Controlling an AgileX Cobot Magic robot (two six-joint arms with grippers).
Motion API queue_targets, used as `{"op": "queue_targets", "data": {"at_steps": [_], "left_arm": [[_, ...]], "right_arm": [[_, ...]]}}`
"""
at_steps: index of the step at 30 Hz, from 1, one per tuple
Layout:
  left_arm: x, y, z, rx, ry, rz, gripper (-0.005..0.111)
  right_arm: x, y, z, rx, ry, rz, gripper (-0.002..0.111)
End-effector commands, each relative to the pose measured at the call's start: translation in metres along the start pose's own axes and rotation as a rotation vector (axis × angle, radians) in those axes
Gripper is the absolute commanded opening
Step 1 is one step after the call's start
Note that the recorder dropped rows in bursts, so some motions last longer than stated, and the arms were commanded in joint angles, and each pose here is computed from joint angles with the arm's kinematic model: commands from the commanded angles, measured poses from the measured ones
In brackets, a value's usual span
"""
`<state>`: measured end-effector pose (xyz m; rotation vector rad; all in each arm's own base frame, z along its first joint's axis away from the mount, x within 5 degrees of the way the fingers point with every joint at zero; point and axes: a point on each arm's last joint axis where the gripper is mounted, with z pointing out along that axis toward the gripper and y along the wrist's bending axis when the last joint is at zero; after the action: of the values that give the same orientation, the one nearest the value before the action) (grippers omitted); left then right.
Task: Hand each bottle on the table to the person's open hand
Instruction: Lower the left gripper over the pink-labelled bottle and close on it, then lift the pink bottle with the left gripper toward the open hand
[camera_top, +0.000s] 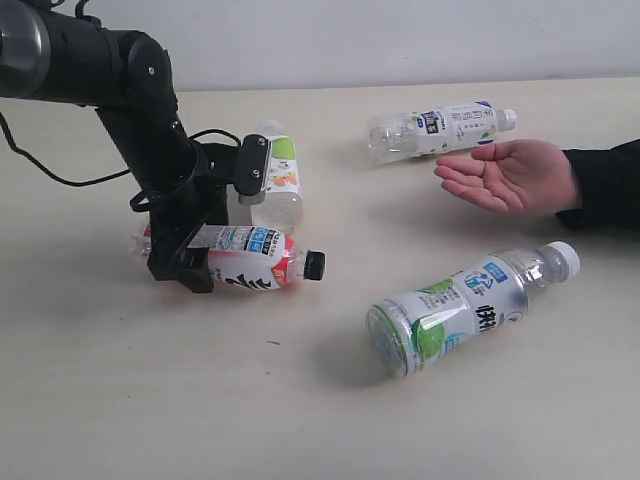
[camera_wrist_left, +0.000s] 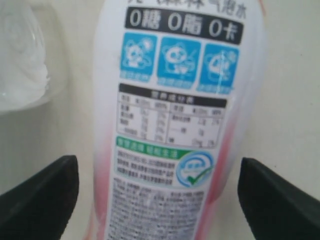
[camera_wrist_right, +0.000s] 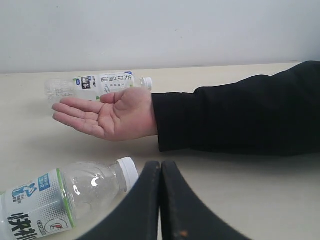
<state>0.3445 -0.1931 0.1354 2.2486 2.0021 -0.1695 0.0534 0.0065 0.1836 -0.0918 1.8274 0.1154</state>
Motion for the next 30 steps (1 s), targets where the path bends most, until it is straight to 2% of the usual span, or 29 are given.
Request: {"op": "queue_targets", "data": {"at_steps": [1,8,13,16,20,30], "left_arm": [[-0.0015,-0.0009,-0.0006,-0.005,0.001,0.006,0.083],[0.0035,0.0018,-0.0008,-0.032,0.057,0.057,0.082],[0.0020,0.0024,-0.0007,-0.046,0.054,0.042,0.082],[0.0003,0.0020,-0.0004,-0.047,0.052,0.043,0.078],[-0.0001,0.0018,-0.0004,-0.047,0.050,0.042,0.062],[0.0011,-0.0020,-0.0003,-0.004,0.062,0.041,0.013]], "right_arm": [[0.0007,-0.0004,0.0001,0.006,-0.008,-0.001,0.001],[0.0009,-0.0004,0.0001,0.006,-0.007,-0.001,0.001],[0.0009,-0.0004,0.0001,0.006,-0.007,-0.001,0.001],[0.0009,-0.0004,0.0001,0.006,-0.007,-0.001,0.001],[0.0009,-0.0004,0.0001,0.006,-0.007,-0.001,0.001],[0.0009,-0.0004,0.0001,0.006,-0.007,-0.001,0.001]]}}
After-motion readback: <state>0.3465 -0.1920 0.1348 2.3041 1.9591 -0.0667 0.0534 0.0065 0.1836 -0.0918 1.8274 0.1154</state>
